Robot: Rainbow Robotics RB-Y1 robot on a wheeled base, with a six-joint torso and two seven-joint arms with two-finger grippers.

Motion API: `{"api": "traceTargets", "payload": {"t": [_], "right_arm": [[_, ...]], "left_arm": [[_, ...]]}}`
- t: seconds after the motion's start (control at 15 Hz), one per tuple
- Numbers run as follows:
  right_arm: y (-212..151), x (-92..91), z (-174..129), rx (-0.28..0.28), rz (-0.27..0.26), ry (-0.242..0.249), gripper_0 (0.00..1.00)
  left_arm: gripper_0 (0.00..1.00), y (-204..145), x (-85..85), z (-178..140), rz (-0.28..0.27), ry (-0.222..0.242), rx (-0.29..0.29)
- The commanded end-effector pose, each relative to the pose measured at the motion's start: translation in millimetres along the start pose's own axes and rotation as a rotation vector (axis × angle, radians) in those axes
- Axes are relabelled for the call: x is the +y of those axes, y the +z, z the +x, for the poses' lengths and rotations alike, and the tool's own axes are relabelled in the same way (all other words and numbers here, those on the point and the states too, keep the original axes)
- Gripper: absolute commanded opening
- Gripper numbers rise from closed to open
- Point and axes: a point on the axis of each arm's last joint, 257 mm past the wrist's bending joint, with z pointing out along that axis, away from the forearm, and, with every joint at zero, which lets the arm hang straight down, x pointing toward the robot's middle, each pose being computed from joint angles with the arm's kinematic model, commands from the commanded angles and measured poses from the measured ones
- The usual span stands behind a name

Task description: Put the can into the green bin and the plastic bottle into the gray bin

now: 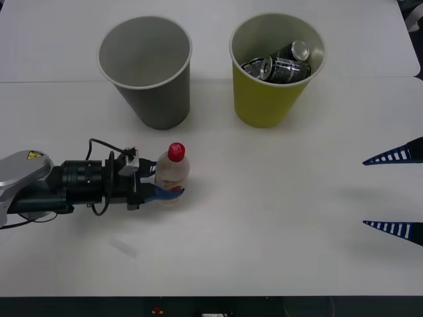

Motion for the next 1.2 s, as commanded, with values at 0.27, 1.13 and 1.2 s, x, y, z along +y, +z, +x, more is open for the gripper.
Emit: {"api": "traceTargets", "payload": {"t": [0.27, 1.13, 1.2], "right_arm": [[0.0, 0.0, 0.0, 0.000, 0.000, 0.000, 1.00], [0.0, 0.0, 0.0, 0.000, 0.000, 0.000, 1.00], [0.0, 0.0, 0.0, 0.000, 0.000, 0.000, 1.00]], "left_arm": [[0.00, -25.5, -10.2, -32.1, 0.008, -0.021, 0.073], [0.00, -86.3, -20.6, -104.3, -0.117, -0.126, 0.261], [0.00, -96.5, -19.3, -107.9, -0.133, -0.143, 0.289]]}}
